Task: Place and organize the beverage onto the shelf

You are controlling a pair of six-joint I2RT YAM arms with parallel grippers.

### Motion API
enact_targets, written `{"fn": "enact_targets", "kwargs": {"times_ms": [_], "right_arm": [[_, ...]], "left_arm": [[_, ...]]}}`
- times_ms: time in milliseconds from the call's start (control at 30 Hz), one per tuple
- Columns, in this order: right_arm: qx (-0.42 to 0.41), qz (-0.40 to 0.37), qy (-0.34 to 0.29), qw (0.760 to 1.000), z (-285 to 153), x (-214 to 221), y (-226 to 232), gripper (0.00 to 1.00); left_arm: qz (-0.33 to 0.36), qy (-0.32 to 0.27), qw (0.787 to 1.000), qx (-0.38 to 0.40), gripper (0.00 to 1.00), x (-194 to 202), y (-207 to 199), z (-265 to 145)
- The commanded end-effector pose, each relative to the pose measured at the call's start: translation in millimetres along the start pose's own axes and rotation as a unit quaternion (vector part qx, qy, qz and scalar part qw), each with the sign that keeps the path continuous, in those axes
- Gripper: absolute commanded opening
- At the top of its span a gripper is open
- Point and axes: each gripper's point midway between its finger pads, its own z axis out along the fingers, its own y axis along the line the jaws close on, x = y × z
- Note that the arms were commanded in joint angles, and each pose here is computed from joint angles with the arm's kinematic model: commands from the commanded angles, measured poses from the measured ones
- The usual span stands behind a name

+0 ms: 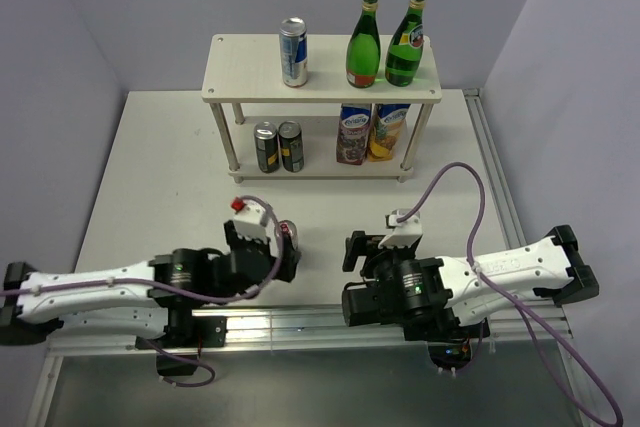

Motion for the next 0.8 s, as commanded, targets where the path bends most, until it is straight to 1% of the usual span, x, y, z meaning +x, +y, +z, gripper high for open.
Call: {"fn": "enact_targets", "kwargs": {"times_ms": [0, 33, 133, 200, 267, 300, 400, 467, 533, 567, 667, 700, 767], "right_arm": [[0.009, 0.005, -0.02, 1.0, -1.6, -13.0, -18.0, 0.9], [0.008, 0.007, -0.019, 1.0, -2.0, -13.5, -18.5, 0.9], [0.003, 0.012, -0.02, 1.0, -2.8, -15.2, -19.9, 0.9], [0.002, 0.009, -0.021, 1.0, -2.7, -15.4, -21.3, 0.9], [0.003, 0.007, -0.023, 1.0, -2.3, -15.3, -22.2, 0.9], [0.004, 0.007, -0.023, 1.0, -2.0, -15.1, -22.6, 0.9], [0.004, 0.007, -0.022, 1.0, -1.3, -12.1, -22.9, 0.9], [0.002, 0.007, -0.023, 1.0, -0.7, -10.5, -21.7, 0.9], [0.002, 0.009, -0.023, 1.0, -0.5, -10.5, -20.2, 0.9], [0.002, 0.01, -0.023, 1.0, -0.6, -10.1, -19.8, 0.9], [0.004, 0.01, -0.024, 1.0, -0.2, -9.7, -21.1, 0.9], [0.005, 0.009, -0.023, 1.0, -0.2, -9.5, -22.2, 0.9], [0.006, 0.012, -0.023, 1.0, 0.2, -8.4, -25.5, 0.9]], "left_arm": [[-0.022, -0.026, 0.997, -0.066, 0.98, 31.2, 9.3, 5.9], [-0.008, -0.037, 0.995, -0.095, 0.98, 39.6, 19.6, 11.2], [-0.009, -0.057, 0.988, -0.144, 0.98, 57.3, 43.1, 21.7], [0.008, -0.057, 0.986, -0.155, 0.99, 71.6, 54.7, 28.5], [0.002, -0.064, 0.987, -0.15, 0.99, 77.7, 53.0, 35.7], [0.012, -0.068, 0.986, -0.151, 0.99, 78.8, 54.8, 37.3], [0.015, -0.089, 0.985, -0.149, 0.99, 70.6, 49.8, 40.3], [0.024, -0.089, 0.987, -0.134, 0.99, 67.1, 38.6, 47.0], [0.022, -0.089, 0.986, -0.139, 0.99, 67.2, 41.2, 55.9], [0.016, -0.088, 0.988, -0.126, 0.99, 64.7, 34.7, 63.5], [0.027, -0.08, 0.989, -0.124, 0.99, 70.9, 40.7, 76.4], [0.014, -0.081, 0.99, -0.118, 0.99, 70.2, 40.0, 82.8], [0.022, -0.08, 0.988, -0.127, 0.99, 69.4, 46.4, 91.5]]}}
